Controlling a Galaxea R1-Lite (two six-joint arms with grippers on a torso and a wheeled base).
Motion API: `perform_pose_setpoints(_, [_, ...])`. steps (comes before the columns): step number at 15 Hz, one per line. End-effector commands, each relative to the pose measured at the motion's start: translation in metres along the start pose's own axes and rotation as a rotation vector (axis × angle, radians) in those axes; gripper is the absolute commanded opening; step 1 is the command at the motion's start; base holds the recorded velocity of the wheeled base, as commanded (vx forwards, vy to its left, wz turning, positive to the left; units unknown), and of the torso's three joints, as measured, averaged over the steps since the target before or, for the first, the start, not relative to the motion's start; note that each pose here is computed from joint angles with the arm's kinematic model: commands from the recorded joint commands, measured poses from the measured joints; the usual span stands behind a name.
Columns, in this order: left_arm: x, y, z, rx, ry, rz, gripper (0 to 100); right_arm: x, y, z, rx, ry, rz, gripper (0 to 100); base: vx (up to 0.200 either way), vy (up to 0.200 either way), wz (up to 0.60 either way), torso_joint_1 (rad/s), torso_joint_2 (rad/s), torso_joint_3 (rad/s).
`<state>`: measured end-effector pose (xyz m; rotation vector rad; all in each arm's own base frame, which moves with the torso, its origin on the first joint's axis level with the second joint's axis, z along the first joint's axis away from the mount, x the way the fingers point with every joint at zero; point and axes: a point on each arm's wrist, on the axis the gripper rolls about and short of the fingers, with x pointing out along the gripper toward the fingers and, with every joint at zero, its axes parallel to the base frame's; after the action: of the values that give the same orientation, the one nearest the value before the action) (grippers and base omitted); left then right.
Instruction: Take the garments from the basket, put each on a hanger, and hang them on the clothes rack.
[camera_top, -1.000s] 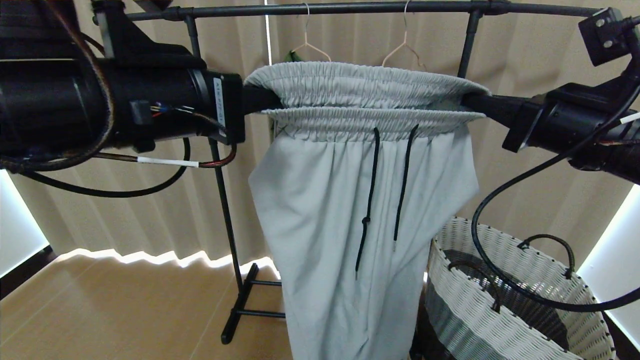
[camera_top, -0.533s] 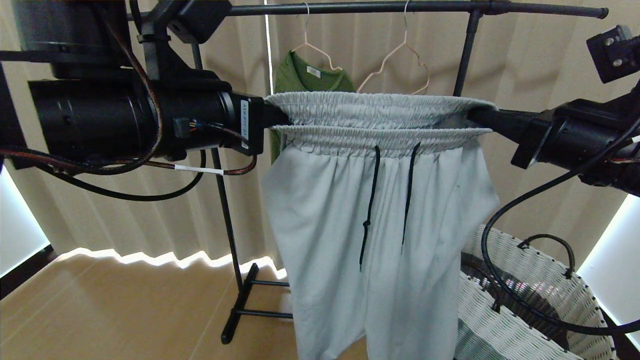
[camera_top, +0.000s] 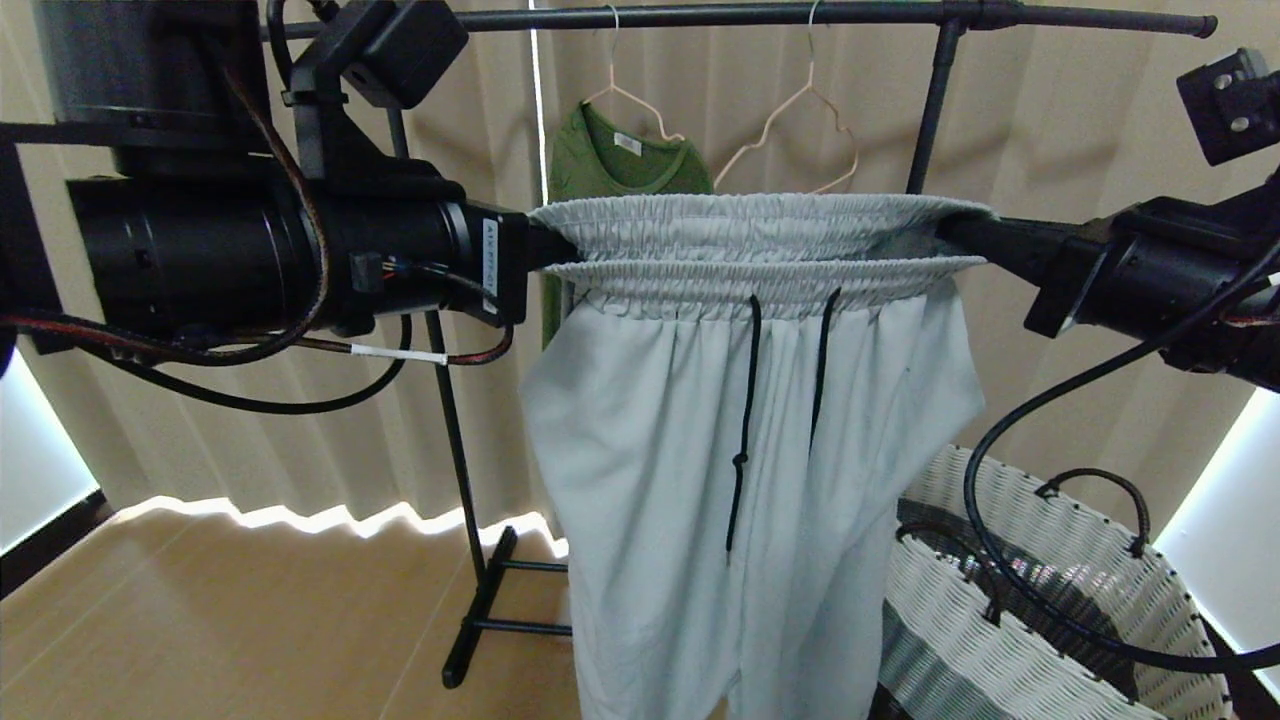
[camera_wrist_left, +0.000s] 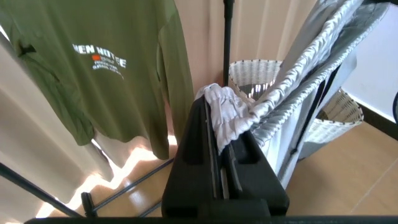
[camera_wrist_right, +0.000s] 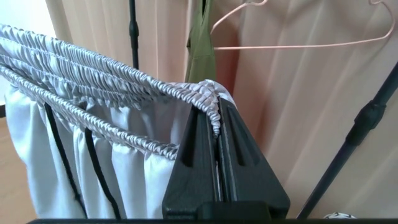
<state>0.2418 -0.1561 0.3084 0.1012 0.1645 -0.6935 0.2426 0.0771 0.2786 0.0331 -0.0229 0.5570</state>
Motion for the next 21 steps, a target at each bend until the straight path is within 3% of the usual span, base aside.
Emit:
perform_pose_setpoints(1, [-0.002,-0.001,-0.001,0.000,0.002,-0.002,0,0.001,0.000,-0.001,0.001,0.003,0.002,0,0.000,0.000,0.00,0.000,0.00,0.000])
perform_pose_setpoints(4, [-0.002,0.000,-0.001,0.004,0.003,-0.001,0,0.001,0.000,-0.003,0.003,0.012,0.001,0,0.000,0.000,0.00,0.000,0.00,0.000])
perform_pose_setpoints(5, [-0.001,-0.001,-0.002,0.005,0.005,-0.002,0,0.001,0.000,-0.004,0.004,0.013,0.003,100,0.000,0.000,0.00,0.000,0.00,0.000])
perform_pose_setpoints(9, [0.001,0.001,-0.007,0.008,0.022,0.001,0,-0.001,0.003,-0.018,0.016,0.053,0.012,100,0.000,0.000,0.00,0.000,0.00,0.000])
perform_pose_setpoints(11, [0.004,0.004,-0.016,0.009,0.030,0.012,0,-0.002,0.014,-0.031,0.026,0.079,0.057,100,0.000,0.000,0.00,0.000,0.00,0.000])
perform_pose_setpoints(14, [0.019,0.022,-0.040,0.032,0.067,0.114,0,-0.014,0.033,-0.040,0.016,0.053,0.130,100,0.000,0.000,0.00,0.000,0.00,0.000])
perform_pose_setpoints(21, [0.035,0.042,-0.054,0.060,0.126,0.282,0,-0.025,0.035,-0.048,0.029,0.072,0.139,100,0.000,0.000,0.00,0.000,0.00,0.000])
